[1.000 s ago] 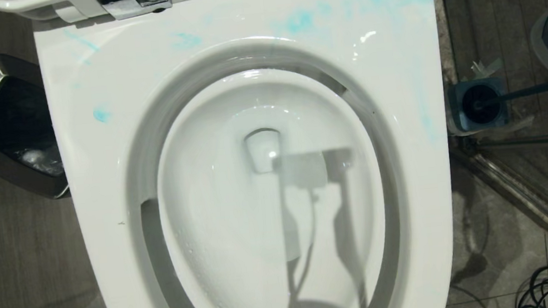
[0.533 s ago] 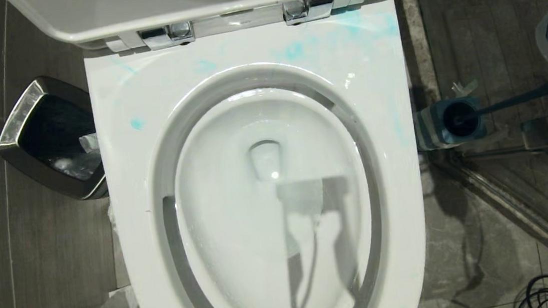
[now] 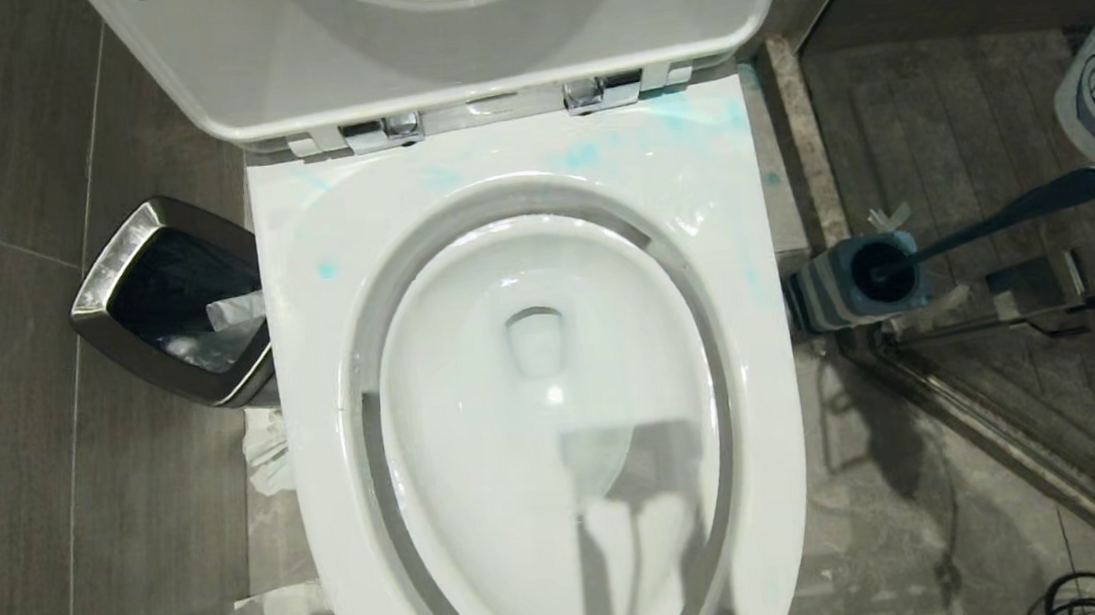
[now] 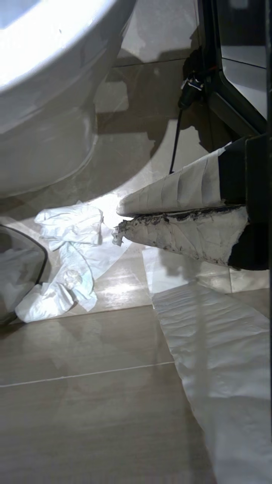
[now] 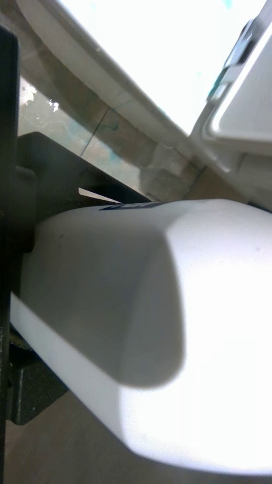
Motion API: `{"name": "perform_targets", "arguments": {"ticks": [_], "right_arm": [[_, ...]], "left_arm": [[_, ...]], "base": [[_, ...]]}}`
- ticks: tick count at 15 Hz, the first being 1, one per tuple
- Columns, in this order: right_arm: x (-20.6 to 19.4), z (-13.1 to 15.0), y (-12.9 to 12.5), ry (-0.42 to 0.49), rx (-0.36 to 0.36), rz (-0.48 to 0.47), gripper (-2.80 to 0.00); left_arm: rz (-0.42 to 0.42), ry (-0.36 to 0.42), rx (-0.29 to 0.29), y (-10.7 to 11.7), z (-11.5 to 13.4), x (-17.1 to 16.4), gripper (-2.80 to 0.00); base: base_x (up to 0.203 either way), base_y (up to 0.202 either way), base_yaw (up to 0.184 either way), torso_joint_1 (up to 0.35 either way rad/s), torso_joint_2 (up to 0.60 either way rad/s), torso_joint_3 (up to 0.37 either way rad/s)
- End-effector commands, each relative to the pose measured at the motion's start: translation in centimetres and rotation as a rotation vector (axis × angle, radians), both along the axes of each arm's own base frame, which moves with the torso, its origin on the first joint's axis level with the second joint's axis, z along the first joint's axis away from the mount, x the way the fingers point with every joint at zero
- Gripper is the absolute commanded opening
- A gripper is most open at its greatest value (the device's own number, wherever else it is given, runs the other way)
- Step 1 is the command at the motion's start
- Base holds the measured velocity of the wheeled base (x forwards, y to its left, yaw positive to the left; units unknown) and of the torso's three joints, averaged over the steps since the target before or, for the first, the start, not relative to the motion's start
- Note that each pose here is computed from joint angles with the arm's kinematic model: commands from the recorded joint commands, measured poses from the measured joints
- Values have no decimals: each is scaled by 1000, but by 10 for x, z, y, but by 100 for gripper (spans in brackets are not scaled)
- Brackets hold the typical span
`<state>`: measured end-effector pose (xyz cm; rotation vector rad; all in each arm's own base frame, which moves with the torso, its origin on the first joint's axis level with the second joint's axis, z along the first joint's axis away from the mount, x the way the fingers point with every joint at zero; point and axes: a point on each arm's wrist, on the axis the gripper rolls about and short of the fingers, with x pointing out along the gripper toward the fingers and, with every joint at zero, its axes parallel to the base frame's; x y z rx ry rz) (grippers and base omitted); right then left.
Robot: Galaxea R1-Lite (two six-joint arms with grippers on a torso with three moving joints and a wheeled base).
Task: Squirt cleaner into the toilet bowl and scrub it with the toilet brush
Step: Pour in the cleaning agent
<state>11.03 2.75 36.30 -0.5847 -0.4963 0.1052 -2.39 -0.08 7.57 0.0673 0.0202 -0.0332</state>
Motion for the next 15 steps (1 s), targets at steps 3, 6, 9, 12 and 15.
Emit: {"name": "perform_targets", "arguments": {"ticks": [3, 6, 9, 12, 15], "right_arm": [[12, -3, 6, 43, 36, 38, -280], [28, 14, 12, 26, 69, 42, -280], [54, 33, 26, 20, 129, 49, -280], [69, 31, 50, 74, 206, -10, -280], [83, 21, 77, 125, 142, -9, -280]], "left_arm": [[0, 2, 0, 0, 0, 0, -280], [-1, 2, 0, 0, 0, 0, -280], [-1, 2, 0, 0, 0, 0, -280], [-3, 3, 0, 0, 0, 0, -280], [-1, 3, 0, 0, 0, 0, -280]], "base": [[0, 0, 0, -2, 1, 208], [0, 0, 0, 9, 5, 202], [0, 0, 0, 4, 1, 201], [0, 0, 0, -1, 5, 131], [0, 0, 0, 1, 2, 13]]}}
